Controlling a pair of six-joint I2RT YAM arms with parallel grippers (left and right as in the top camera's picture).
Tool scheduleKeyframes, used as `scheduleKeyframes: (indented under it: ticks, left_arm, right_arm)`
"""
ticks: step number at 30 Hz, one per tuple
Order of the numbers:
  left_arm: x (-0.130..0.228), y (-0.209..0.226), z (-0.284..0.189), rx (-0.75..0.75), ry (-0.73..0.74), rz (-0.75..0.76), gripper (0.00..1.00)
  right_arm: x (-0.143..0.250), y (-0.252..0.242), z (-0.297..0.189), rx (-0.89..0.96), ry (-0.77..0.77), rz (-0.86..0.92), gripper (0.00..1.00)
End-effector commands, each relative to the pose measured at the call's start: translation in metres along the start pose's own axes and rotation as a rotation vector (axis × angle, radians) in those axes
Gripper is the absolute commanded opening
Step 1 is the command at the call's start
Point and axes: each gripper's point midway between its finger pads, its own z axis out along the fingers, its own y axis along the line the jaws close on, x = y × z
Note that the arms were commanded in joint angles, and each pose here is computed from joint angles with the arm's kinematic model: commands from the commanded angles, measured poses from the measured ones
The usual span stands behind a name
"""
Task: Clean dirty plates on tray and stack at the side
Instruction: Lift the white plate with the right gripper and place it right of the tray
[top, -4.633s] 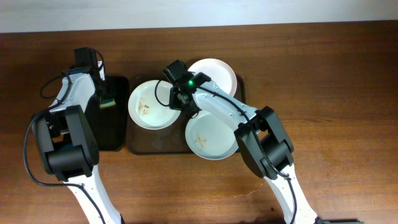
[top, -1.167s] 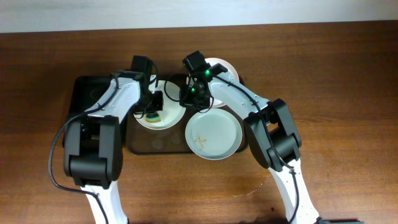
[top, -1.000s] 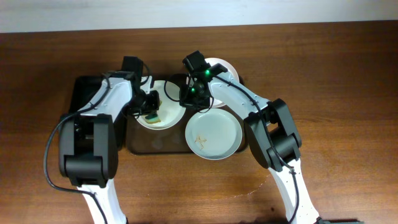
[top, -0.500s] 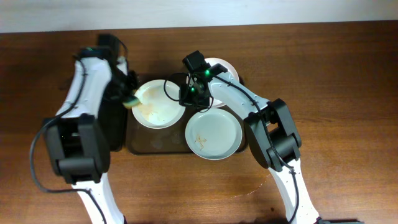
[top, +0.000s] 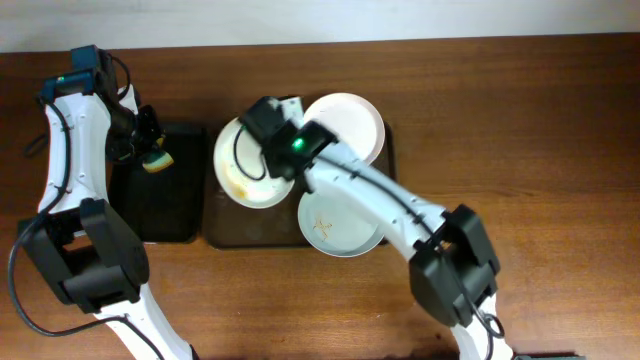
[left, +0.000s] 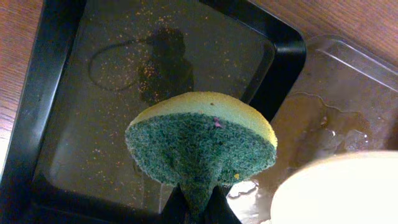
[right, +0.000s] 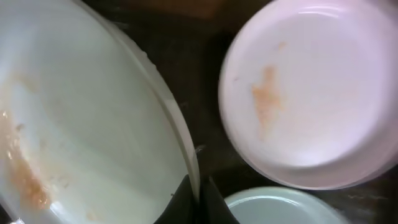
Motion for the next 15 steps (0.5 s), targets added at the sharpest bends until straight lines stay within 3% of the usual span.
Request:
scheduleKeyframes:
  ticks: [1, 5, 15]
  left_arm:
    - [-0.002, -0.001, -0.004, 0.003, -0.017, 0.019, 0.01]
    - [-0.003, -0.001, -0.004, 0.004, -0.02, 0.019, 0.01]
    - [-0.004, -0.001, -0.004, 0.004, -0.023, 0.019, 0.01]
  right_arm:
    - [-0.029, -0.03, -0.044, 0.386, -0.265, -0.08, 0.04]
    - [-0.036, -0.023, -0.08, 0.545, -0.418, -0.116, 0.04]
    - [-0.041, -0.019, -0.111, 0.66, -0.538, -0.122, 0.04]
